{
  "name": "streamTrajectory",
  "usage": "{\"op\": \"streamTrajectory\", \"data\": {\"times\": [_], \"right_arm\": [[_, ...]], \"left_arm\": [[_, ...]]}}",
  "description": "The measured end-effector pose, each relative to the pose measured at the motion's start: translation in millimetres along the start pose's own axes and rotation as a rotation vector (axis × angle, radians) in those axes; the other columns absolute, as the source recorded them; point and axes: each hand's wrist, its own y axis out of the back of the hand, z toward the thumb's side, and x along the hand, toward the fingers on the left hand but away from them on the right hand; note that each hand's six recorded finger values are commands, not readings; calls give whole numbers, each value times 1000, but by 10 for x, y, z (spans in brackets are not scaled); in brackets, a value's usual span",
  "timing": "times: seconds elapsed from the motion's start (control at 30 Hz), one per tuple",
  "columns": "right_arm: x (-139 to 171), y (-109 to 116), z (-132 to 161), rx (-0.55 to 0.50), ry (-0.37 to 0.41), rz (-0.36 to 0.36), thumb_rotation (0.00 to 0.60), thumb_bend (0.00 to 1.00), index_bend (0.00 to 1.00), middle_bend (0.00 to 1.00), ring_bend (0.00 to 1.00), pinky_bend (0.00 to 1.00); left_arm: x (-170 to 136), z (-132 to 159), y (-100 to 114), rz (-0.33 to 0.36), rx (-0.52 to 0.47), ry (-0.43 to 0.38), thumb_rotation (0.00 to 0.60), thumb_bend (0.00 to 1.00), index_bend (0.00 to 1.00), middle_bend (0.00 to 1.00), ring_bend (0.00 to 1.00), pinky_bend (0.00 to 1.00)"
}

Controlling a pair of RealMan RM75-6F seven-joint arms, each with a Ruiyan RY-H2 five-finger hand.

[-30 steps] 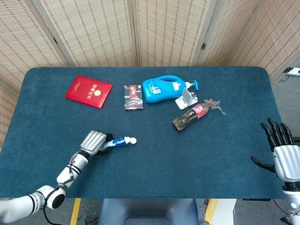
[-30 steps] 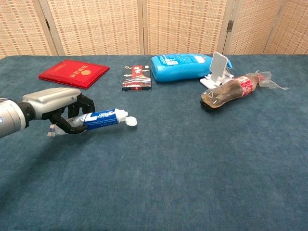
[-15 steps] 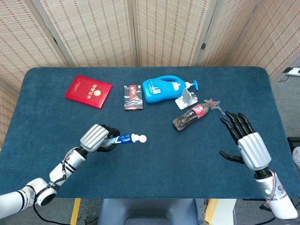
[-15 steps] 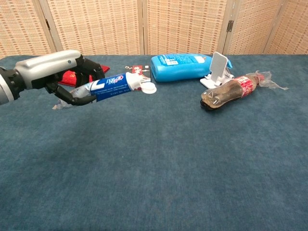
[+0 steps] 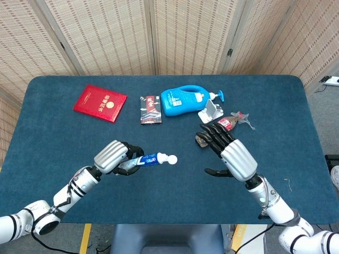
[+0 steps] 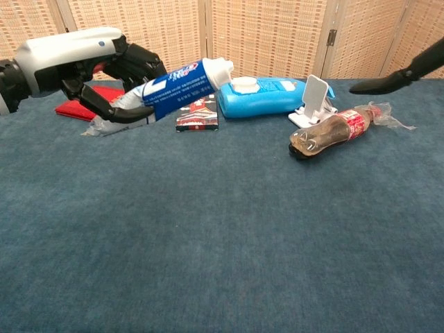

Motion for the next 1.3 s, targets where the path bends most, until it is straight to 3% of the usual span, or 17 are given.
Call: {"op": "streamTrajectory", "data": {"times": [0.33, 0.7, 1.3], "right_arm": [[-330, -182, 266, 7, 89, 5, 600, 0, 0, 0, 0, 0], [-529, -326, 379, 29, 130, 11, 600, 0, 0, 0, 0, 0], [-735, -384, 501, 72, 165, 1, 600, 0, 0, 0, 0, 0]], "left_arm": [[57, 115, 59, -1, -47, -25, 600, 580, 738, 773, 731, 573], [26, 112, 36, -26, -76, -24, 600, 580, 747, 774, 731, 572], [-21, 80, -20, -60, -24, -23, 600, 585, 758, 777, 734, 570]]}}
